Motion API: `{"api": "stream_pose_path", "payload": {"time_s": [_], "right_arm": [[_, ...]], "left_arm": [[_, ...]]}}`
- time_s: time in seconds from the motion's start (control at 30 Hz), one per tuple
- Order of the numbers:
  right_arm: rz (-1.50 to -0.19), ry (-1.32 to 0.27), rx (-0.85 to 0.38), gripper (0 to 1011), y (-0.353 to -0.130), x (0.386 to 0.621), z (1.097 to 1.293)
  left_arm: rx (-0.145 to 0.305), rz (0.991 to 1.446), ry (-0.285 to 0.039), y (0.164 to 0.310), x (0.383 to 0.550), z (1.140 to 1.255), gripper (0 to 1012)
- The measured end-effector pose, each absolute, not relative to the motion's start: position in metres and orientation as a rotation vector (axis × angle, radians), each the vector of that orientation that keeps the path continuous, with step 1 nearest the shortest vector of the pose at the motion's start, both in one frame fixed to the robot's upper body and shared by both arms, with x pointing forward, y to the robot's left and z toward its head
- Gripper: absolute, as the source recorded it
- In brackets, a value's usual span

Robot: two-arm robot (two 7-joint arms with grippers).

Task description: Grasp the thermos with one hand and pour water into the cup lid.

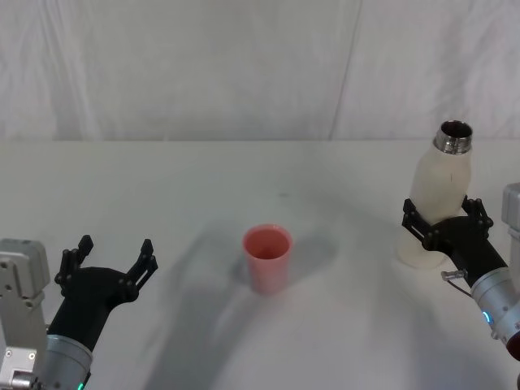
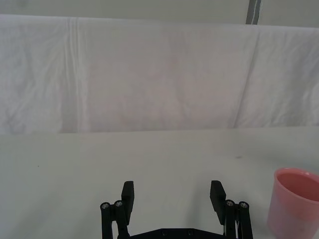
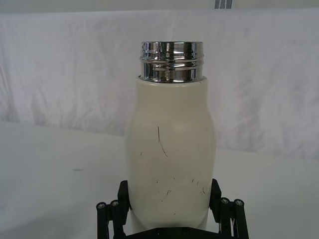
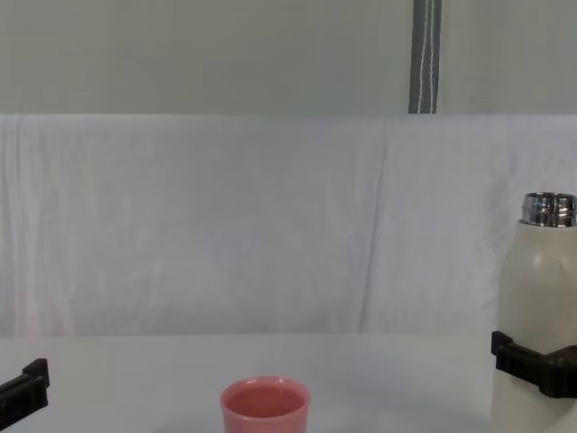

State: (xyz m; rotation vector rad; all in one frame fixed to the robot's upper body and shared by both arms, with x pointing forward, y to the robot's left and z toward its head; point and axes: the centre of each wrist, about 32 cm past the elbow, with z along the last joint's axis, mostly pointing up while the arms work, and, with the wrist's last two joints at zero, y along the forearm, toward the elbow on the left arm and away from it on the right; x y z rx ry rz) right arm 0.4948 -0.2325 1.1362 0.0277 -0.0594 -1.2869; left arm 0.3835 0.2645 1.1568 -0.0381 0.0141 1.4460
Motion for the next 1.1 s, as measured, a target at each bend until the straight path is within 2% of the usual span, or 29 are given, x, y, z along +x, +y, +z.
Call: {"api": "stream_pose_path", "payload": {"time_s": [0.6, 0.73, 1.1], "right_arm": [[-1.287, -0.057, 0.027, 960, -0.2324, 0.4944, 1.1357], [-1.287, -0.058, 0.027, 1002, -0.2324, 0.4944, 1.1358], [-1.283, -0.055, 0.028, 1002, -0.2321, 0.4936, 1.1368]], "left_arm": [[-0.038, 1.446, 0.014, 0.2645, 0.3835, 1.1568, 1001], [-0.038, 1.446, 0.014, 0.2645, 0.3835, 1.1568, 1001], [-0.038, 1.446, 0.014, 0.2646, 0.3835, 1.1568, 1001]]}}
